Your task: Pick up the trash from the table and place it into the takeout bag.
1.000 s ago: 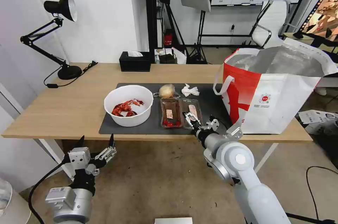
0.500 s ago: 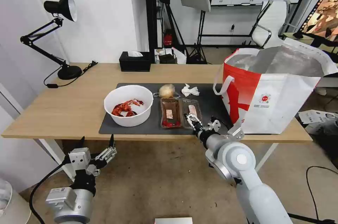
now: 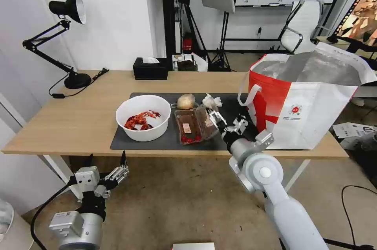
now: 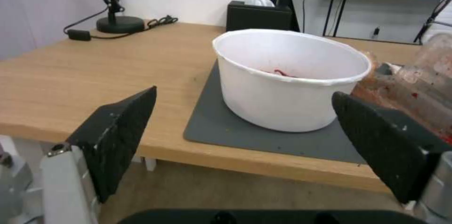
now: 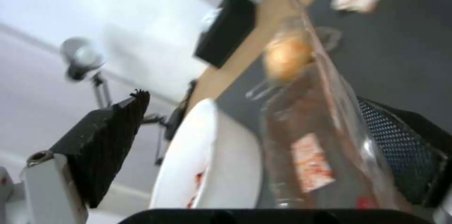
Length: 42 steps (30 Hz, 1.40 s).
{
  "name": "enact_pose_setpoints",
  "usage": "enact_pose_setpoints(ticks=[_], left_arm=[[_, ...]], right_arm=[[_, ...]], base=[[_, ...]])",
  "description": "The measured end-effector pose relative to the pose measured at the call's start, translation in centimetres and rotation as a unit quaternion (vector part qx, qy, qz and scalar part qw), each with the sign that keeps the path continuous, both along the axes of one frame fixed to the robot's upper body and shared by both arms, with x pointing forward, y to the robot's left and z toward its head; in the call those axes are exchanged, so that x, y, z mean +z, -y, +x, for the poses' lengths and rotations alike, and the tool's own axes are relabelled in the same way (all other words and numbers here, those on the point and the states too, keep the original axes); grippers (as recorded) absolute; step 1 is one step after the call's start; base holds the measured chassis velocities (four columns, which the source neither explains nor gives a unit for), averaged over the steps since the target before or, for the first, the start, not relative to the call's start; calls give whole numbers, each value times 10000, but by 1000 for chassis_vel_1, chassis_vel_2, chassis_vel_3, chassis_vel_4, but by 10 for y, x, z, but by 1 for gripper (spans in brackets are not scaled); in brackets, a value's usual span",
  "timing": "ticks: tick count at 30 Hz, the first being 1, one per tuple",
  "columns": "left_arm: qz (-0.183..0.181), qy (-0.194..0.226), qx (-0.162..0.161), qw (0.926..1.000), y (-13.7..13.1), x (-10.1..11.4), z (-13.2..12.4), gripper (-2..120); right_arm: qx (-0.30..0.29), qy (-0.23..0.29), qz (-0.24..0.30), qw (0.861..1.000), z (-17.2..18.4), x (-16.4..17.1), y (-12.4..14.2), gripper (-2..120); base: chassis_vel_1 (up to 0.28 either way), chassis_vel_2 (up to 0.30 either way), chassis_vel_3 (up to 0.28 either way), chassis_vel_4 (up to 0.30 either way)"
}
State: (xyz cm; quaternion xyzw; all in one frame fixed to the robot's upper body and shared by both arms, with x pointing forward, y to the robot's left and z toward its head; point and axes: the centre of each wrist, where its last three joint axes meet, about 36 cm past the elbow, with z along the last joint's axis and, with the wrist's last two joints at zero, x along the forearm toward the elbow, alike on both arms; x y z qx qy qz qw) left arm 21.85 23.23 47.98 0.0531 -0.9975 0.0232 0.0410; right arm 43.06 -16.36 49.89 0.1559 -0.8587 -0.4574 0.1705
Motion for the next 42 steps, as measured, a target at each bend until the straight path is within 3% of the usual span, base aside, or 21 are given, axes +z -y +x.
enact_pose_setpoints(ticks=[6, 8, 19, 24, 27, 28, 29, 30, 32, 33, 34, 36, 37, 39, 42], left_arm=[[8, 6, 17, 10000, -1, 0, 0, 100], [17, 13, 33, 10000, -1, 1, 0, 100], [22, 23, 58, 10000, -2, 1, 0, 100], [22, 38, 64, 10000, -2, 1, 1, 100], [9, 49, 45, 10000, -3, 1, 2, 100], [9, 49, 45, 10000, -3, 1, 2, 100], [-76, 95, -5, 9999, -4, 2, 2, 100], [-167, 127, -78, 9997, -5, 2, 4, 100], [-413, 155, -252, 9987, -6, 4, 7, 100], [-413, 155, -252, 9987, -6, 4, 7, 100], [-565, 119, -342, 9977, -6, 5, 8, 100], [-1215, -75, -871, 9887, -5, 9, 12, 100], [-1215, -75, -871, 9887, -5, 9, 12, 100], [-1635, -219, -1314, 9775, -6, 12, 15, 100], [-1836, -239, -1590, 9698, -7, 14, 18, 100]], right_arm=[[542, -228, -97, 9982, 14, 2, -9, 100], [774, -659, -213, 9946, 26, -5, -19, 100], [864, -1039, -95, 9908, 41, -12, -22, 100], [872, -895, -50, 9921, 41, -3, -17, 100], [893, -128, -391, 9952, 48, 18, -10, 96], [893, -128, -391, 9952, 48, 18, -10, 96], [894, 617, -1256, 9861, 64, 21, -9, 93], [1029, 1318, -2042, 9645, 80, 15, -8, 87], [1600, 2223, -3208, 9067, 110, 0, 7, 80], [1600, 2223, -3208, 9067, 110, 0, 7, 80], [1814, 2412, -3427, 8896, 118, -4, 12, 74], [2412, 2965, -3973, 8343, 145, -21, 29, 64], [2412, 2965, -3973, 8343, 145, -21, 29, 64], [2747, 3248, -4121, 8058, 165, -32, 32, 54], [2977, 3317, -4182, 7915, 179, -41, 25, 44]], base=[[0, 0, 0, 0], [0, 0, 0, 0], [0, 0, 0, 0], [0, 0, 0, 0], [0, 0, 0, 0], [0, 0, 0, 0], [0, 0, 0, 0], [0, 0, 0, 0], [0, 0, 0, 0], [0, 0, 0, 0], [0, 0, 0, 0], [0, 0, 0, 0], [0, 0, 0, 0], [0, 0, 0, 0], [0, 0, 0, 0]])
